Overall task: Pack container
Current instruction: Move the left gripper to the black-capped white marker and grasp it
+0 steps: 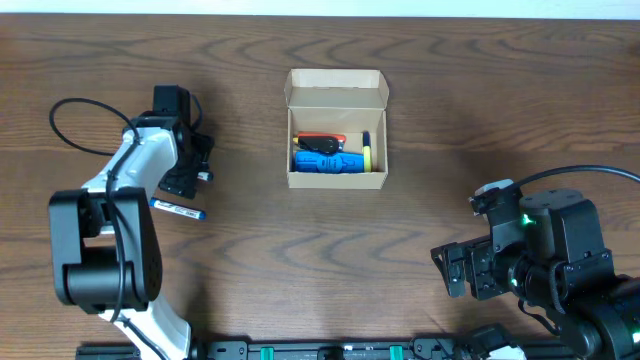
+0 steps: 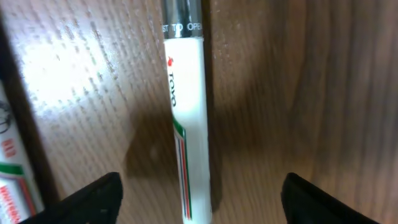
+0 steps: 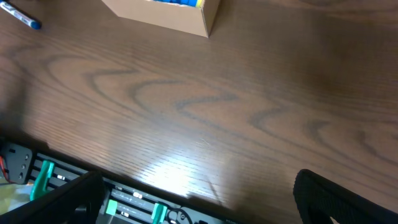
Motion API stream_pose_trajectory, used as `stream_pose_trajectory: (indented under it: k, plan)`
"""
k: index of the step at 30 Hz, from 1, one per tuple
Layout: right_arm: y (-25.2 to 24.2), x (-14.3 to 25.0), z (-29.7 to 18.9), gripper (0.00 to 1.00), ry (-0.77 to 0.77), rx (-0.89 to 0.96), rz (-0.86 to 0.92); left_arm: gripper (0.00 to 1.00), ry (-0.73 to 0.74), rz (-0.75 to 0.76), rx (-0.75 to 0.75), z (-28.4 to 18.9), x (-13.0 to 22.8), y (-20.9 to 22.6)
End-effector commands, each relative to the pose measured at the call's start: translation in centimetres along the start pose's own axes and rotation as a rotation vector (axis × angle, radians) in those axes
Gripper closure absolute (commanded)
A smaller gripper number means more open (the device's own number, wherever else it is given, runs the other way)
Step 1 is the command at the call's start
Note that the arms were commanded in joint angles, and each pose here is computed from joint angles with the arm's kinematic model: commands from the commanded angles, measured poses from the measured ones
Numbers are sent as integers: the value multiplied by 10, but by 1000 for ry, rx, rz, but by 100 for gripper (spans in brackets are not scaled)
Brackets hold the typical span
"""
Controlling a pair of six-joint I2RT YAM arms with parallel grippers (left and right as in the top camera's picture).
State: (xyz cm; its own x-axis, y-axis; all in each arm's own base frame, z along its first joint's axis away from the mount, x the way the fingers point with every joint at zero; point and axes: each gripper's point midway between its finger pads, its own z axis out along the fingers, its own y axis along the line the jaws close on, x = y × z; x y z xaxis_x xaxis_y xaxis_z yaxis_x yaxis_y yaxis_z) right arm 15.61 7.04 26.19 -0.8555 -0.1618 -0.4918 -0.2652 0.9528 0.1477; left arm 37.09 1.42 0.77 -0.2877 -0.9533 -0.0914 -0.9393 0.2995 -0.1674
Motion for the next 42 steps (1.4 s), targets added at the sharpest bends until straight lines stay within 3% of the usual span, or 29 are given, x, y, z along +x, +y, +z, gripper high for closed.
stream_pose_trajectory:
  k: [1,11,18,27,31,35,42]
  plan:
    - [-1,0,0,1,1,0,15,21,5,-4,-12,9,0,3]
    - [-1,0,0,1,1,0,15,29,30,-1,-42,27,5,7]
    - [-1,0,0,1,1,0,15,61,51,0,-54,31,9,10]
    - [-1,0,0,1,1,0,15,93,111,12,-34,30,19,7]
    - [-1,0,0,1,1,0,15,94,152,29,-8,26,25,2]
    - [-1,0,0,1,1,0,15,94,161,155,72,3,26,-18]
    - [-1,0,0,1,1,0,15,94,-55,583,269,-97,17,-73]
